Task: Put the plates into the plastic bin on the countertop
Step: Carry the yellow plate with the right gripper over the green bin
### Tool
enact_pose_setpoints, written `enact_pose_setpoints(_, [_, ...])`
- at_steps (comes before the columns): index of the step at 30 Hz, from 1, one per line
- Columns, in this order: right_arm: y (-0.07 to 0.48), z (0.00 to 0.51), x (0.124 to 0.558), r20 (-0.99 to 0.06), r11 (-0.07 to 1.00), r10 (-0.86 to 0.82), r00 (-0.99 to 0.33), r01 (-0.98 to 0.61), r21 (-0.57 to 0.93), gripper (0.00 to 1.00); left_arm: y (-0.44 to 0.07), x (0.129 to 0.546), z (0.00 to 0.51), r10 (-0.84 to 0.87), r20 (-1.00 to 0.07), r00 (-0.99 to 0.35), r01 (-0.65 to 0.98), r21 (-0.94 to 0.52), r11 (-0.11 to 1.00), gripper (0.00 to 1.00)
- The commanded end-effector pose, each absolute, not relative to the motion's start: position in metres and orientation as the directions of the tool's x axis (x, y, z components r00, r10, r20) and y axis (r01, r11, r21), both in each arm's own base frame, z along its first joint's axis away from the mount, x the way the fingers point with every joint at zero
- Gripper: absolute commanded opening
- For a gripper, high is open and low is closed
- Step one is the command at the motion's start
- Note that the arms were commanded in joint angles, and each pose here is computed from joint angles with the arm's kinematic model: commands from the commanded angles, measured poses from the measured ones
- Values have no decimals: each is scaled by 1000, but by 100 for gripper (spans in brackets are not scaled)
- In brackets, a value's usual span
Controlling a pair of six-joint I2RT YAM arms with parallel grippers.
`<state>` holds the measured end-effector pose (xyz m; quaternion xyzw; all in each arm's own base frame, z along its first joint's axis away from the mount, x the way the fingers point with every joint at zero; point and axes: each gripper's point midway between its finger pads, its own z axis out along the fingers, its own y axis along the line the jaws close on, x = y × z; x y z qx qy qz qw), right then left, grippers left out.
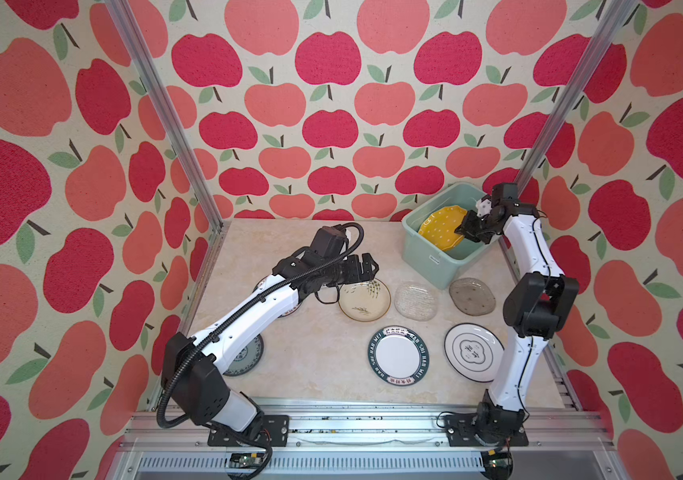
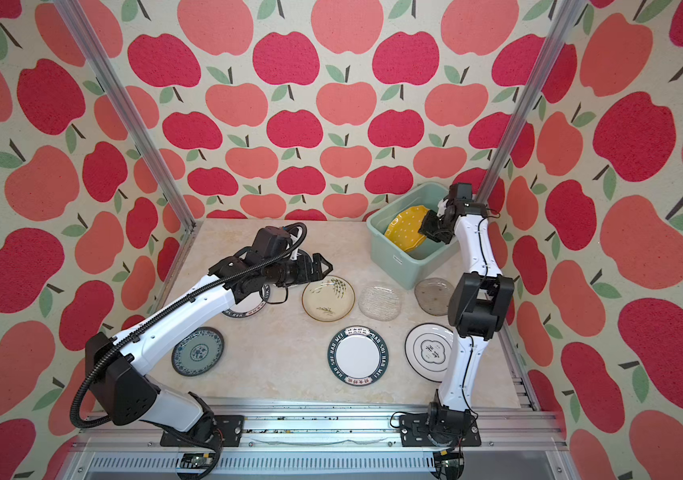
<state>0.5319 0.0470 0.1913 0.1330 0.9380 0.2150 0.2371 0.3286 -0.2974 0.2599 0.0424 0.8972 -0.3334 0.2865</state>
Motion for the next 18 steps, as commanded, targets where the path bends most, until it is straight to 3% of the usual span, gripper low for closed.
enact_pose_setpoints(1, [60, 222, 548, -486, 879, 297, -822, 36, 475, 0, -292, 334, 253, -126, -533, -836, 242, -566, 788, 100])
enact_pose_setpoints(18, [91, 175, 552, -465, 951, -42, -884, -178, 254, 0, -276, 339, 236, -145, -489, -860, 193, -575, 795, 99])
